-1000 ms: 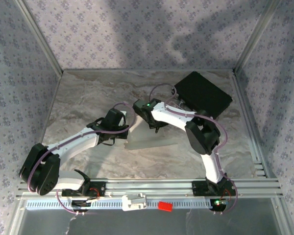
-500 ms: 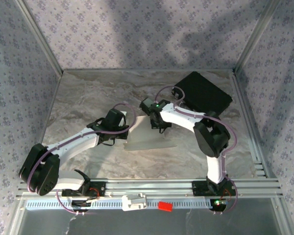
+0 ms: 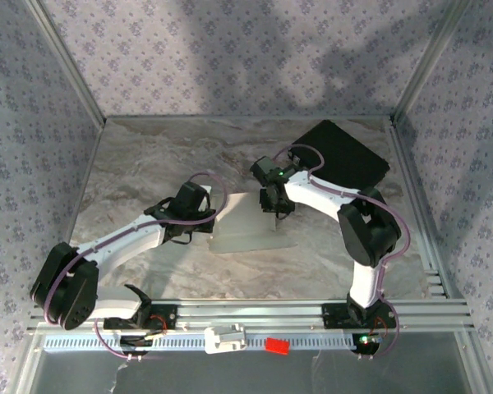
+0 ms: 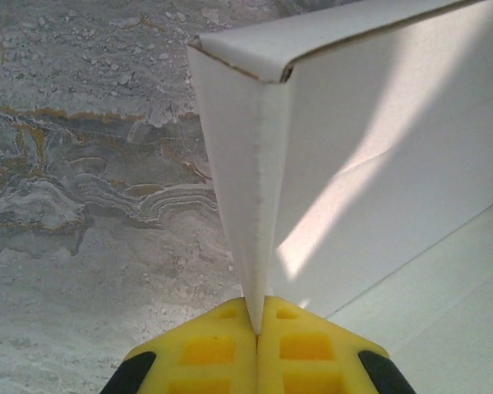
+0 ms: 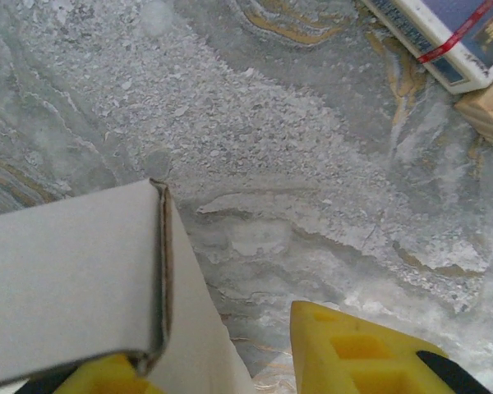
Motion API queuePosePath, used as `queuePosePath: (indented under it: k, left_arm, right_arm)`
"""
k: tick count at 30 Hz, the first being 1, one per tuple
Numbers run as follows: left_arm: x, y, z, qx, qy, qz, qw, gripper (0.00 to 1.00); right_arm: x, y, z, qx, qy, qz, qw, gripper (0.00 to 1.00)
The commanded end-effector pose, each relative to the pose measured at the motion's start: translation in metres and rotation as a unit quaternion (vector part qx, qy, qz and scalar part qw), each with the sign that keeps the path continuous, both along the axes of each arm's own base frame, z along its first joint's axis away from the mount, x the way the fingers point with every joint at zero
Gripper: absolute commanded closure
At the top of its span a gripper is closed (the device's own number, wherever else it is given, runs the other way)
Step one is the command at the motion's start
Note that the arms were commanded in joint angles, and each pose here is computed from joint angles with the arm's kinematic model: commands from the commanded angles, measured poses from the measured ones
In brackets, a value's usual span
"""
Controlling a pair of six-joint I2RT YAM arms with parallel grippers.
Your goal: Fold the paper box
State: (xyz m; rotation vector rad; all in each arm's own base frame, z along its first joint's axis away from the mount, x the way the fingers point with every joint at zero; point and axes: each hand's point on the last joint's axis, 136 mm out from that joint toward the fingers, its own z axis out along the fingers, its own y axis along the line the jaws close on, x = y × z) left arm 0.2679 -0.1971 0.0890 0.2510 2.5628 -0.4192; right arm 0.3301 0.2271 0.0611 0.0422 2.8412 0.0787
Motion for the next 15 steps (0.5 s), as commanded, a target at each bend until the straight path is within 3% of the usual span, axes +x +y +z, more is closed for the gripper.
queuePosePath:
  k: [1,11,15]
  left_arm:
    - [0.003,-0.003,0.013,-0.007,-0.014,-0.001,1.0,1.0]
    - [0.005,-0.005,0.013,-0.008,-0.014,-0.001,1.0,1.0]
    - [0.006,-0.004,0.013,-0.004,-0.013,-0.001,1.0,1.0]
  right_arm:
    - [-0.005,0.005,0.003,0.031,0.004,0.015,0.999,0.67]
    - [-0.006,0.007,-0.017,0.038,0.027,0.014,0.999,0.7]
    - [-0.015,0.007,-0.014,0.048,0.026,0.022,0.998,0.67]
